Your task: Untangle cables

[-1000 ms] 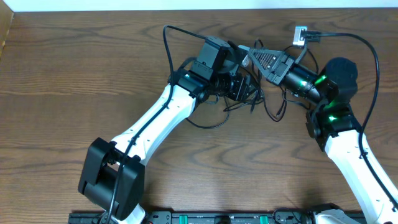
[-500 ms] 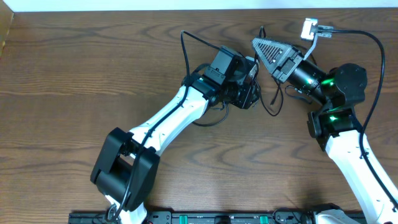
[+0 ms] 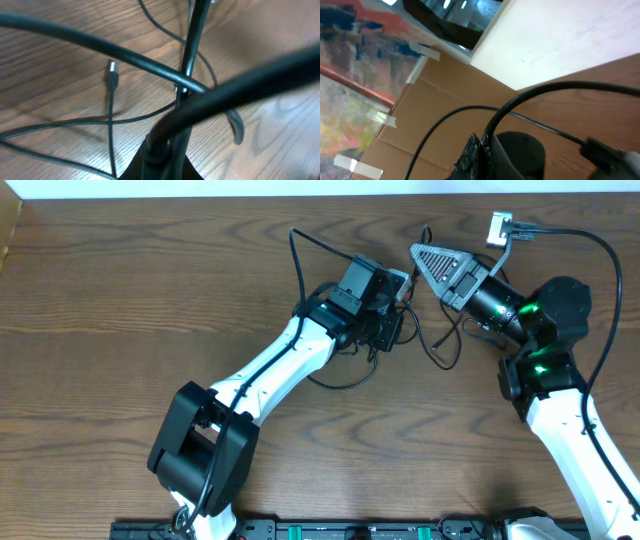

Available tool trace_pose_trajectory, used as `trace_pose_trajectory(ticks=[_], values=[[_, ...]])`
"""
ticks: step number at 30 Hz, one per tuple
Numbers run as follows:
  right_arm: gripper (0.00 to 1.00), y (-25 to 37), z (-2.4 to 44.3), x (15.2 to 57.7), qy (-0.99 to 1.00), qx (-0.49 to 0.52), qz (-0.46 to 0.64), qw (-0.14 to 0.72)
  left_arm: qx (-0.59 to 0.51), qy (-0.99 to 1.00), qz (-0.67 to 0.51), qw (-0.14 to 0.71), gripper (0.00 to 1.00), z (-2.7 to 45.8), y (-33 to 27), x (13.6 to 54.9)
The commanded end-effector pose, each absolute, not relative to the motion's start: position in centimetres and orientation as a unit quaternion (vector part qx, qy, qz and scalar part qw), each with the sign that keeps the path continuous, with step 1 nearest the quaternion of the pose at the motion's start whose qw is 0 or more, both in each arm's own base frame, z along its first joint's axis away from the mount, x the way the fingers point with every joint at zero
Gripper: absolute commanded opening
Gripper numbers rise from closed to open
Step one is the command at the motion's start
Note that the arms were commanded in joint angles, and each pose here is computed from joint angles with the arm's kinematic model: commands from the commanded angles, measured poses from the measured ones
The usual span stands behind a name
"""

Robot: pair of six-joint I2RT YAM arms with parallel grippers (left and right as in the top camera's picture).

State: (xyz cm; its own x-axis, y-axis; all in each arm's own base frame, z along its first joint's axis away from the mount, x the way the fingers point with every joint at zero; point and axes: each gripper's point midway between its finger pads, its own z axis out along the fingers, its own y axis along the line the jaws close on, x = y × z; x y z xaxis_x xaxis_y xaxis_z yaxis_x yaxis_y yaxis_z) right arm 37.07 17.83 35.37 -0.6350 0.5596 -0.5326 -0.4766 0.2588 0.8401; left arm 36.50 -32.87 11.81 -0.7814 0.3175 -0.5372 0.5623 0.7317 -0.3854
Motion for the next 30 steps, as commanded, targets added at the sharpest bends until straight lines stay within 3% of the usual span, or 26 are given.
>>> trace_pose_trajectory(ticks=[1, 16, 30], values=[[0.01, 16.9, 36.1, 37.0, 0.667, 0.023, 0.597, 0.445, 0.228, 0.909, -0.263, 0.230, 0.08, 11.7, -31.8, 37.7], [0.01, 8.1, 33.3, 39.9, 0.696, 0.106, 0.524, 0.479, 0.140, 0.936, -0.234, 0.225, 0.08, 10.8, -23.9, 41.8], [0.01, 2.8, 32.4, 39.1, 0.704, 0.125, 0.518, 0.470, 0.100, 0.941, -0.224, 0.234, 0.08, 10.8, -20.3, 43.6]])
